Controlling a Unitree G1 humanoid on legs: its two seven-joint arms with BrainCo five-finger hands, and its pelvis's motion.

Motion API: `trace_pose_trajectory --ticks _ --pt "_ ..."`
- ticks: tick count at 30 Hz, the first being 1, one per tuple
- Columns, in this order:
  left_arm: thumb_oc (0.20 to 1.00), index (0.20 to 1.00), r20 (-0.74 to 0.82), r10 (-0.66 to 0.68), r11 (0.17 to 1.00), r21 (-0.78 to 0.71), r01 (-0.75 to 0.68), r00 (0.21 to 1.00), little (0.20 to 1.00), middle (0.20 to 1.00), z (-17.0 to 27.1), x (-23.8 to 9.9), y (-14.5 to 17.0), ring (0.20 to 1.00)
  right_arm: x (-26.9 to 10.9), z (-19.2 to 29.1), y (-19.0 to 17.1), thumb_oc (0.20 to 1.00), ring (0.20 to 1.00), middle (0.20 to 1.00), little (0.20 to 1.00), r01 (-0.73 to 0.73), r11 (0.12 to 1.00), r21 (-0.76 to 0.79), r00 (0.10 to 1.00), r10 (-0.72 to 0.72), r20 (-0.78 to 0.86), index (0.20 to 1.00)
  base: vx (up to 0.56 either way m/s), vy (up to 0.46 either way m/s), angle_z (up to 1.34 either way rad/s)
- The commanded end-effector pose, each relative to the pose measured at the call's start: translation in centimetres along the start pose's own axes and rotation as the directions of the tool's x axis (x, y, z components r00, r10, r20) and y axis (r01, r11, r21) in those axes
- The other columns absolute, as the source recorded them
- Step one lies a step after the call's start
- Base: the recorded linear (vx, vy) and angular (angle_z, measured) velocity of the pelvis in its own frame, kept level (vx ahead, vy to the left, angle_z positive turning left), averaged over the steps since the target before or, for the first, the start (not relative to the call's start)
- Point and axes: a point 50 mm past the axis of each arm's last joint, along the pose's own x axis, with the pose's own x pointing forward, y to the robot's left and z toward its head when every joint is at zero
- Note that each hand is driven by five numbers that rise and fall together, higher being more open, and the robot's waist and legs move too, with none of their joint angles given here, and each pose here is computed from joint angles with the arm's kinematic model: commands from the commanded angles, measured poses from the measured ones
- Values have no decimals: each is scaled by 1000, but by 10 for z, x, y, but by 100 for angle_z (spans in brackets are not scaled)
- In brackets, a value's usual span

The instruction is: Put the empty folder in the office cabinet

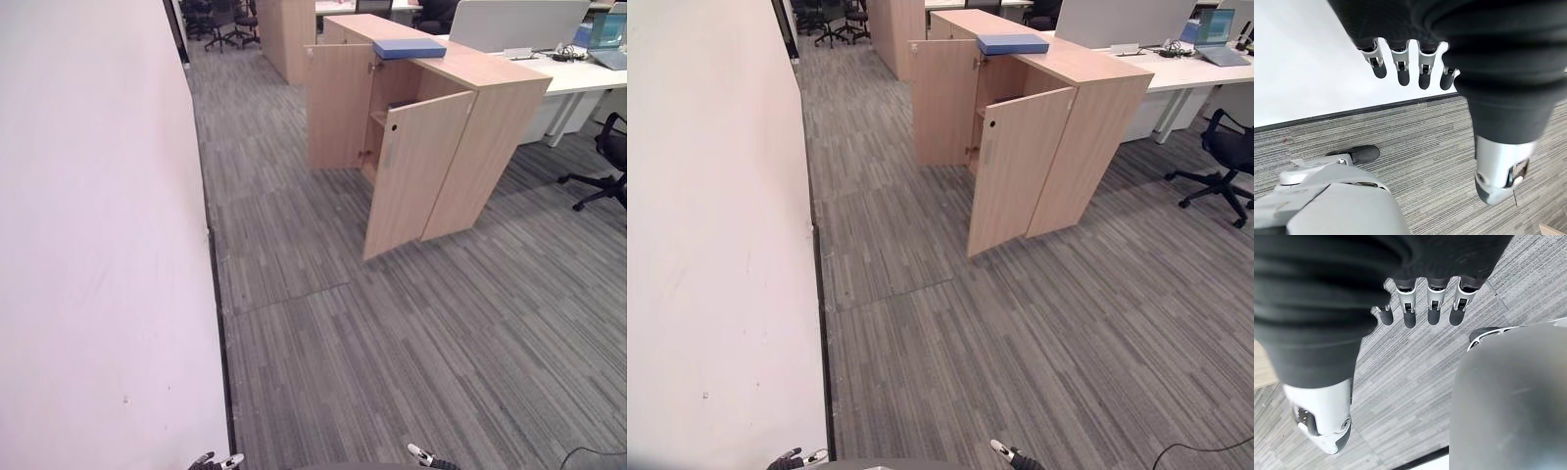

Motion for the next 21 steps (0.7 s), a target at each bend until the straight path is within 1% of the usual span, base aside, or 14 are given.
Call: trace_pose_trajectory --ticks 1,2,4,8,9,11,13,17,21 --pt "1000 1000 46 9 1000 -20 -8 999 1000 1000 16 4 -5 1000 5 -1 18 1000 1000 1000 1000 -41 999 -13 999 41 9 1000 -154 -98 12" --pt "1000 1000 85 2 998 -59 3 996 1000 1000 25 5 -11 1000 5 5 9 1000 1000 1000 1000 9 999 -37 1000 -9 2 1000 -187 -90 20" --pt "1000 1000 91 3 998 -61 2 996 1000 1000 29 6 -13 1000 5 3 11 1000 1000 1000 1000 -6 999 -33 1000 6 1 1000 -86 -97 60" --pt "1000 1000 56 -8 998 -63 12 998 1000 1000 19 5 -17 1000 4 -1 7 1000 1000 1000 1000 10 1000 -10 1000 -10 -13 1000 16 -25 42" --pt "1000 1000 51 -6 996 -84 11 999 1000 1000 17 4 -17 1000 5 7 9 1000 1000 1000 1000 13 1000 -25 1000 -12 17 1000 35 45 14" --pt "1000 1000 42 -7 995 -95 11 999 1000 1000 15 4 -17 1000 5 7 10 1000 1000 1000 1000 -1 1000 -25 1000 1 14 1000 54 62 33" --pt "1000 1000 13 26 987 -156 -24 1000 1000 1000 4 2 -9 1000 5 12 8 1000 1000 1000 1000 -10 1000 -30 1000 10 24 1000 232 190 36" --pt "1000 1000 15 41 984 -172 -38 999 1000 1000 4 2 -6 1000 4 15 5 1000 1000 1000 1000 -8 999 -33 999 9 34 1000 175 128 -1" --pt "1000 1000 10 43 983 -181 -41 999 1000 1000 1 1 -6 1000 3 11 2 1000 1000 1000 1000 -5 1000 -30 1000 6 20 1000 302 227 -6"
